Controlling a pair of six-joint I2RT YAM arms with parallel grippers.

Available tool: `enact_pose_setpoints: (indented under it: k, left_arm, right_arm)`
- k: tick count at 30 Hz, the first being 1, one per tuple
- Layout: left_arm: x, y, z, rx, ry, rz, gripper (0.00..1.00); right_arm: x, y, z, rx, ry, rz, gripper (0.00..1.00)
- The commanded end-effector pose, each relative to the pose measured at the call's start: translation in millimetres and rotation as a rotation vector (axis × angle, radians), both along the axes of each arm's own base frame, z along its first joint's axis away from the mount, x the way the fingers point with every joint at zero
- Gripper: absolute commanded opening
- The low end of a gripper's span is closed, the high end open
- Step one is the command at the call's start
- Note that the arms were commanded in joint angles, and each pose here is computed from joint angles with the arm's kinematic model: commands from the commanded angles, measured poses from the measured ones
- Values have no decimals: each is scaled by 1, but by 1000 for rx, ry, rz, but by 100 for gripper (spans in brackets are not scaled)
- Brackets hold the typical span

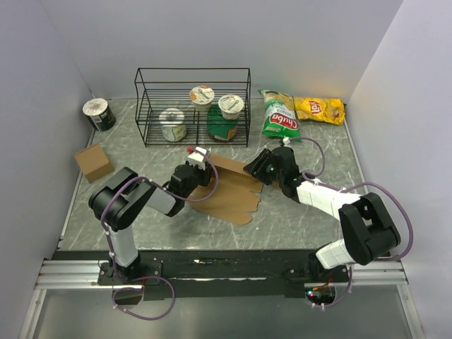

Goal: Fold the paper box

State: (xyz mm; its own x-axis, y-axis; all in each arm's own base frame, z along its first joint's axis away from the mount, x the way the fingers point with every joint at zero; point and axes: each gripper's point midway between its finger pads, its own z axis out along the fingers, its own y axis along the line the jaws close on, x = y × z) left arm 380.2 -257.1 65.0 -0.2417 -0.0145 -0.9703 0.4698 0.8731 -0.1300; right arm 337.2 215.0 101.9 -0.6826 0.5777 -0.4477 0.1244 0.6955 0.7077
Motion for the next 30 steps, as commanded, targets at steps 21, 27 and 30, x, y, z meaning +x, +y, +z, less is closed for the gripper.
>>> enact_pose_setpoints:
  k: [21, 27, 30]
  left_arm:
    - [-50, 11, 33, -106, 34, -45, 79]
    - [-58, 18, 46, -122, 40, -62, 89]
    - [-51, 29, 35, -126, 75, -21, 90]
  right_arm:
    - [24, 5, 3, 64, -39, 60, 31]
    - [31, 15, 3, 68, -45, 100, 33]
    - [35, 22, 6, 72, -47, 127, 38]
